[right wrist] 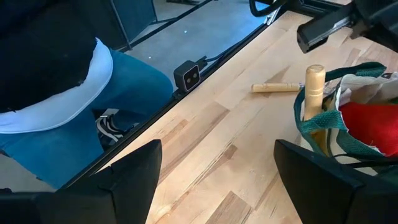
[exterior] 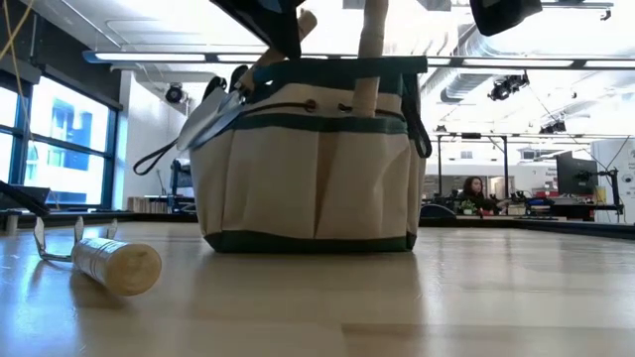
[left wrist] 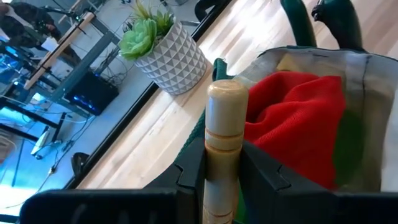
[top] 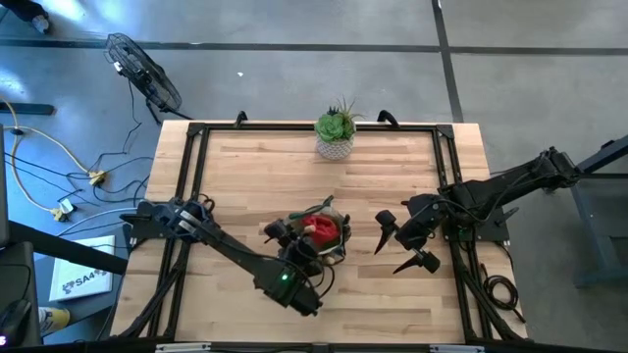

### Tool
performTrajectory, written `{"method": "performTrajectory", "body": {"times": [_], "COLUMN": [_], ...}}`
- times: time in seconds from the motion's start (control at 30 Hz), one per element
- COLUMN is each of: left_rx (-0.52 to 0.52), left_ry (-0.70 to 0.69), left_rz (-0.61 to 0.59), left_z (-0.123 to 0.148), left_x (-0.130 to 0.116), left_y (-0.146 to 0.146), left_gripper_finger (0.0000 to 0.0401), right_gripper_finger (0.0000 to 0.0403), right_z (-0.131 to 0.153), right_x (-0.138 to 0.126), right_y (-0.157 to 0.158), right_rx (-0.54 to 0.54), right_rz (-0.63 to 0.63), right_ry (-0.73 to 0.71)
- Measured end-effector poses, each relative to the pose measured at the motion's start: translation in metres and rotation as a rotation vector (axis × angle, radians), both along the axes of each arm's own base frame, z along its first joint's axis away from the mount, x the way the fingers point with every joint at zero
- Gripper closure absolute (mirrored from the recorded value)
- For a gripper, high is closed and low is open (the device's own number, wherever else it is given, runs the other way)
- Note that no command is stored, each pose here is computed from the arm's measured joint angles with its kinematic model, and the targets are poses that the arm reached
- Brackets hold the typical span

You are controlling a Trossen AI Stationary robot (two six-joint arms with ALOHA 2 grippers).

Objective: Pick & Place Garden tools in Gardening bag
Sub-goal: Put the light brown trowel into the white gardening bag

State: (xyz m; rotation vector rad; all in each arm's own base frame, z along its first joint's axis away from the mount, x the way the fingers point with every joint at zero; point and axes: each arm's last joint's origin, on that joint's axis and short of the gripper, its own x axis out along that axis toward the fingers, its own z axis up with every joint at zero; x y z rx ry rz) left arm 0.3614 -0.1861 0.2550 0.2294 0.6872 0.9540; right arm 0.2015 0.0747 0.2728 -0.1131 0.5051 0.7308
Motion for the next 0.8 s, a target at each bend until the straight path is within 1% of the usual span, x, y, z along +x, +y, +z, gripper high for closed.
{"method": "performTrajectory", "body": {"times": [0.17,0.27,0.33,0.43,0.57,0.67,0.8], "left_rx": [-0.023,-0.081,-0.102,-0.127,-0.109,-0.098,-0.083], "left_ry": [-0.01,0.002,-0.019,-0.097,-0.257,-0.357,-0.444], "left_rz": [0.016,0.016,0.005,-0.019,-0.046,-0.045,-0.023], "left_z": [0.0,-0.002,-0.002,0.006,0.016,0.018,0.011], "left_x": [0.0,-0.005,-0.01,-0.018,-0.025,-0.028,-0.022], "left_y": [0.001,-0.008,-0.018,-0.035,-0.05,-0.054,-0.053], "left_gripper_finger": [0.0338,0.0338,0.0338,0.0338,0.0338,0.0338,0.0338], "right_gripper_finger": [0.0101,0.0101,0.0101,0.0101,0.0101,0.0101,0.0102], "right_z": [0.0,0.0,0.0,0.0,0.0,0.001,0.002], "right_x": [0.0,0.0,0.0,0.0,0.0,0.001,0.001], "right_y": [0.0,0.0,0.0,0.0,0.0,0.0,0.0], "right_rx": [0.001,0.002,0.003,0.002,0.003,0.006,0.009], "right_rz": [-0.001,0.001,0.002,0.003,0.003,0.003,0.003], "right_ry": [0.001,0.002,0.002,0.001,-0.003,-0.014,-0.025]}}
